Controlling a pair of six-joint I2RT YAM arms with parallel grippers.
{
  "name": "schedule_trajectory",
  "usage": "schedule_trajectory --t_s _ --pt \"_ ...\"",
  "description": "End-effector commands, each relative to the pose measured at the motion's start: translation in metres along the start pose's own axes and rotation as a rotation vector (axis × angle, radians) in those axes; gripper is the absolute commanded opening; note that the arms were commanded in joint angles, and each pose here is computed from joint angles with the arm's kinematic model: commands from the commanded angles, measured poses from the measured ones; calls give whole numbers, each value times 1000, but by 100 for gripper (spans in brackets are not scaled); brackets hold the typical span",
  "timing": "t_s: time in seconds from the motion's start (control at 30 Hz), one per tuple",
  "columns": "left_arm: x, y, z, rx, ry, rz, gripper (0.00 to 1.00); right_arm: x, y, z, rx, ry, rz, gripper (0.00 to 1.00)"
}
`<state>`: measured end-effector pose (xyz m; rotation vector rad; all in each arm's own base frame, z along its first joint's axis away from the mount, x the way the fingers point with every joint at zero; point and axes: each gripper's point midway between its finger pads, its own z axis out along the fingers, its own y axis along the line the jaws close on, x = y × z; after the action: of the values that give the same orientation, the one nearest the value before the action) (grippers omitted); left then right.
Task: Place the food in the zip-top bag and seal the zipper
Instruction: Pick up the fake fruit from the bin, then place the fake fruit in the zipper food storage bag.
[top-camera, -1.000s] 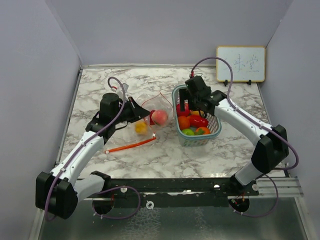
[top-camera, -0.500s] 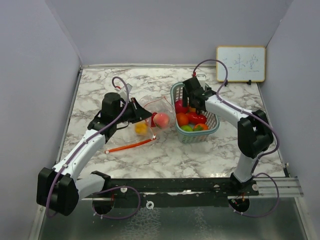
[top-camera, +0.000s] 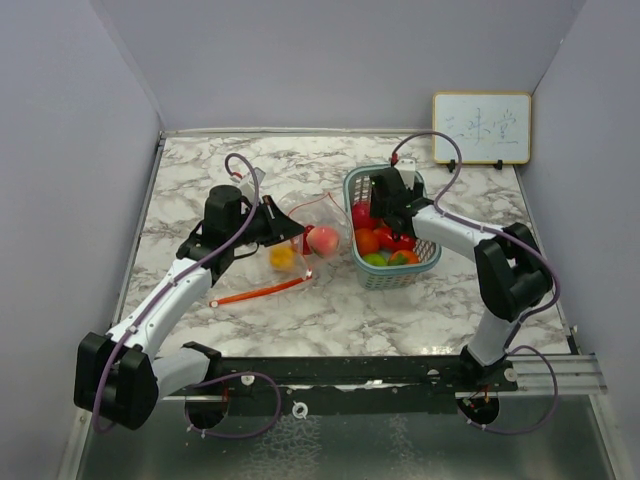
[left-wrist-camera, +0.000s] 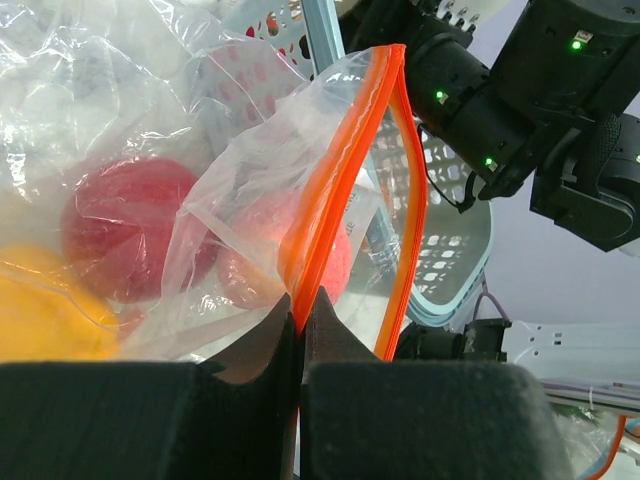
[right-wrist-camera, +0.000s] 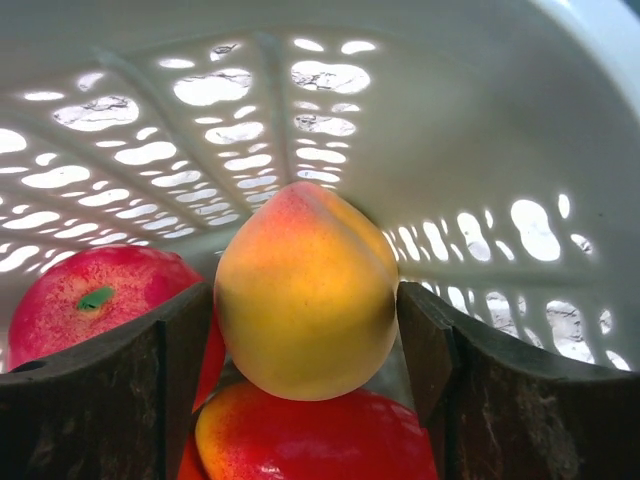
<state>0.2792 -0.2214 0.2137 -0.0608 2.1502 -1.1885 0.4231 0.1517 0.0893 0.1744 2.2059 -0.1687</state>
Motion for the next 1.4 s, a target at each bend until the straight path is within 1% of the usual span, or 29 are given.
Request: schedule_trajectory --t_s 0.0,0.1,0.17,0.27,0.37,0.43,0.47,0.6,0.73,0.87,0.93,1.03,1.13,1.2,1.37 --pt "-1 -10 -2 62 -7 11 0 -11 1 2 16 -35 -15 78" --pt "0 -12 -5 64 -9 17 0 5 3 14 30 -1 -40 81" --pt "-2 -13 -7 62 -18 22 0 15 4 20 39 24 -48 78" --pt "-2 -14 -10 60 -24 27 0 16 -2 18 65 31 -43 69" --pt "-1 -14 -11 58 -24 21 0 0 -2 4 30 -10 -21 53" --pt "-1 -14 -11 60 -26 15 0 -14 -1 -7 -4 -40 -5 45" --pt "0 -14 -11 61 -25 15 0 -22 0 -14 -25 -57 3 42" --pt "0 -14 -13 60 -34 12 0 -57 5 -45 -126 -138 17 38" --pt "2 -9 -12 49 -33 1 0 -85 18 -79 -287 -225 1 38" --pt "5 -5 -9 44 -28 -8 0 -96 30 -109 -430 -244 -9 38" --pt "5 -3 -7 41 -26 -14 0 -99 40 -127 -530 -255 -26 38" --pt "6 0 -4 32 -19 -24 0 -106 57 -166 -735 -304 -66 38" --pt "3 -4 -2 47 -13 -37 0 -106 79 -216 -998 -338 -128 38" --pt "0 -9 0 60 -14 -42 0 -101 88 -243 -1138 -338 -139 38" --pt "-10 -15 1 66 -30 -32 0 -87 93 -285 -1332 -360 -152 38"
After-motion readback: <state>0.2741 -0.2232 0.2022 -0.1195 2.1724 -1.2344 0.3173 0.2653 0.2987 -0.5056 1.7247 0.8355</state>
